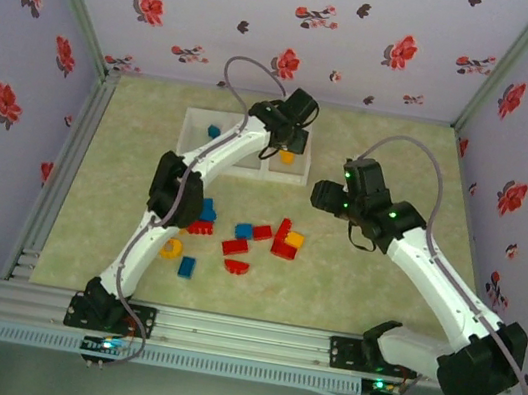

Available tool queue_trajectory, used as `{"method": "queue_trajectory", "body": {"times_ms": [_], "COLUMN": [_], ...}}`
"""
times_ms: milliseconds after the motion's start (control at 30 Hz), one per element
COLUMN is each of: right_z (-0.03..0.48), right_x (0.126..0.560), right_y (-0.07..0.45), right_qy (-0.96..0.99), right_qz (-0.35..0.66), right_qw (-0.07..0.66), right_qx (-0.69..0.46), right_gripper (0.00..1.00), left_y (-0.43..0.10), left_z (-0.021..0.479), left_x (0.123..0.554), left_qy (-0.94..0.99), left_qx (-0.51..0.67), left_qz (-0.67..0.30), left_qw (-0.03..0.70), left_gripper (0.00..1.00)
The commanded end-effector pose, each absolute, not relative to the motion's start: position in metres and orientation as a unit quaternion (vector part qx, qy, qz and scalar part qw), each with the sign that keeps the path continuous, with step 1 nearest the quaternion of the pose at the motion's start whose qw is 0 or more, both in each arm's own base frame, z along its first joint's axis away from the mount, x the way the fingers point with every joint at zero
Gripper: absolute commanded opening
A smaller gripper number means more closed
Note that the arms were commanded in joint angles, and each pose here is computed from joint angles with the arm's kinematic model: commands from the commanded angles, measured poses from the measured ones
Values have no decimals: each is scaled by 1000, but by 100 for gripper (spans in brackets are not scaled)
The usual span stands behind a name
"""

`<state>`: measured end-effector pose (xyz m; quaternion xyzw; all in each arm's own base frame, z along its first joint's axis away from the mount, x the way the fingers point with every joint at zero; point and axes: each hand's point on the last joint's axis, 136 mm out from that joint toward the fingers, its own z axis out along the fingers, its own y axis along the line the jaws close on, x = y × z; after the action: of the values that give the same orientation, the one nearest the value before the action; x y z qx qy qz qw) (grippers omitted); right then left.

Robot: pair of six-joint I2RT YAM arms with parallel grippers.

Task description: Sort the legos into containers by color

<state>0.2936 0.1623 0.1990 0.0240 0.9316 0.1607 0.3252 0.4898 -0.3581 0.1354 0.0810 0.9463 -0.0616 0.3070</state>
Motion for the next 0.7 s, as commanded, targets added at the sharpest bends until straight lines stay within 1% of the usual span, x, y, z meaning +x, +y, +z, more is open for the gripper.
{"method": "queue_trajectory", "body": {"times_ms": [0, 133, 300, 467, 600, 667], "right_z": [189, 180, 159, 122, 94, 86], "right_x": [287, 289, 288, 286, 286, 287], "right_y": [160, 166, 182, 208, 228, 237], "right_qy": [937, 942, 954, 966, 974, 977], "right_qz": [159, 156, 135, 123, 112, 107], "right_qw": [308, 295, 267, 225, 193, 182], "right_qx": [34, 30, 19, 26, 37, 34], "right_gripper": [73, 72, 72, 70, 63, 61], "left_y": [-358, -348, -322, -288, -263, -254], "left_z": [169, 207, 241, 245, 241, 238], "left_x": [495, 486, 459, 425, 397, 386], "left_qy": [934, 925, 923, 930, 934, 934], "left_qx": [89, 92, 91, 82, 63, 54], "left_qz": [-77, -88, -83, -68, -66, -70], "left_qw": [336, 359, 363, 352, 347, 347], "left_gripper": [65, 67, 67, 67, 67, 68]}}
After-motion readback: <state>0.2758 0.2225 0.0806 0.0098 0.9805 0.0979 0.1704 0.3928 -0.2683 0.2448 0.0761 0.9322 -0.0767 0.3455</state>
